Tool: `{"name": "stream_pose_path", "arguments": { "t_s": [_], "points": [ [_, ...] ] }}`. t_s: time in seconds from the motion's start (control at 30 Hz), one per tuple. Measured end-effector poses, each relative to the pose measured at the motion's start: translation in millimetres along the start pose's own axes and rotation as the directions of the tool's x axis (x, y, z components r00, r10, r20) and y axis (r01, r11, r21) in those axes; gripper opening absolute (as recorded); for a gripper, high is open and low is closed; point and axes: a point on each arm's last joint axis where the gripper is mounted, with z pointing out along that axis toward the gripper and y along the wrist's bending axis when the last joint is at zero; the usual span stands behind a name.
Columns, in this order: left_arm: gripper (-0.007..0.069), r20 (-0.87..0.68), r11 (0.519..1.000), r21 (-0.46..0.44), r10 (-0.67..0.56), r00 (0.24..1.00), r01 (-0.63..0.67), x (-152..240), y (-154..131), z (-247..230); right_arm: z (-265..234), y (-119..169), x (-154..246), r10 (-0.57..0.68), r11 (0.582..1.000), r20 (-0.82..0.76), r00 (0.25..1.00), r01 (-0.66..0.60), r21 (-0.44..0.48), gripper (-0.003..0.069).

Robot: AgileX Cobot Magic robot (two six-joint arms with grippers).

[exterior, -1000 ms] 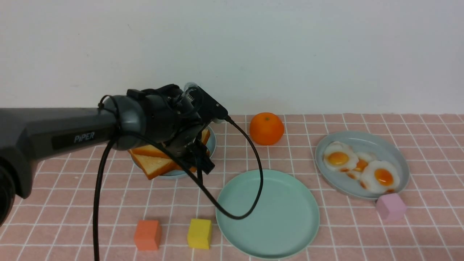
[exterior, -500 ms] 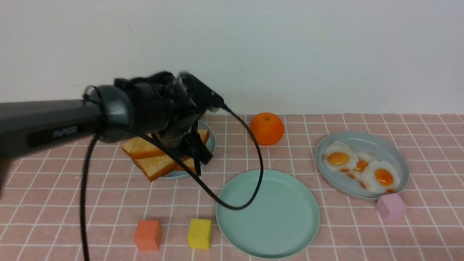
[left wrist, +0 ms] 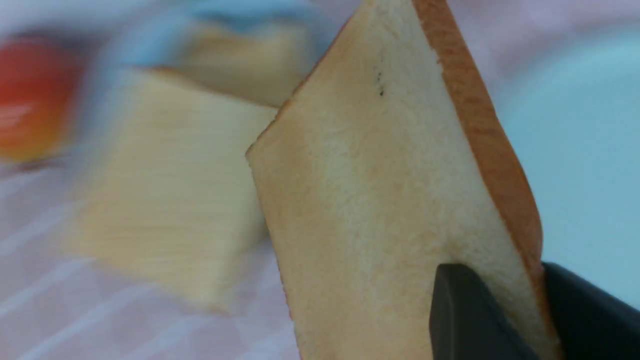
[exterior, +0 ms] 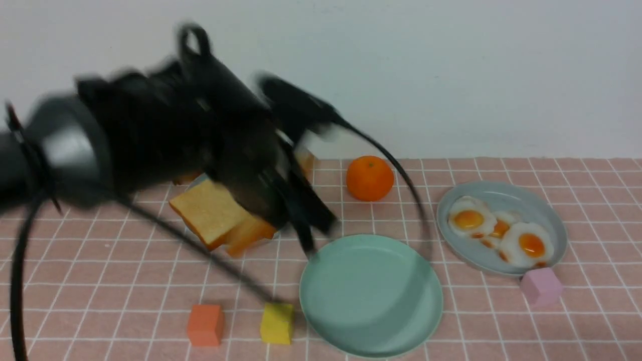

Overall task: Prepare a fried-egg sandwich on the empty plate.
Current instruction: Use the left arm to put a slice of bread into the empty plate in the middle

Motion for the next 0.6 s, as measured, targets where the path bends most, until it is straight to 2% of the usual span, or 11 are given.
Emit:
{"name": "stream_pose_path", "arguments": {
  "t_s": [0.03,0.07,0.1,0.13,0.17,0.33,0.6],
  "points": [
    [0.0195,0.002,1.0,0.008,0.019,1.0,-0.019,1,-4,0,0,0,0,0.0,1.0,0.0,1.0,0.0,0.0,0.0239],
    [0.0195,-0.012,0.993,0.051,0.111,0.994,-0.111,11,-28,7,0,0,0,0.0,1.0,0.0,1.0,0.0,0.0,0.0239],
    [0.0195,-0.017,0.989,0.062,0.136,0.991,-0.134,14,-34,9,0,0,0,0.0,1.0,0.0,1.0,0.0,0.0,0.0239],
    [0.0195,-0.022,0.971,0.097,0.221,0.975,-0.218,23,-57,17,0,0,0,0.0,1.0,0.0,1.0,0.0,0.0,0.0239],
    [0.0195,-0.022,0.963,0.104,0.252,0.967,-0.248,25,-64,22,0,0,0,0.0,1.0,0.0,1.0,0.0,0.0,0.0239],
    [0.0195,0.018,0.93,0.076,0.359,0.933,-0.359,26,-73,44,0,0,0,0.0,1.0,0.0,1.0,0.0,0.0,0.0239],
    [0.0181,0.072,0.906,0.067,0.414,0.907,-0.419,25,-78,60,0,0,0,0.0,1.0,0.0,1.0,0.0,0.0,0.0239]
  ]
}}
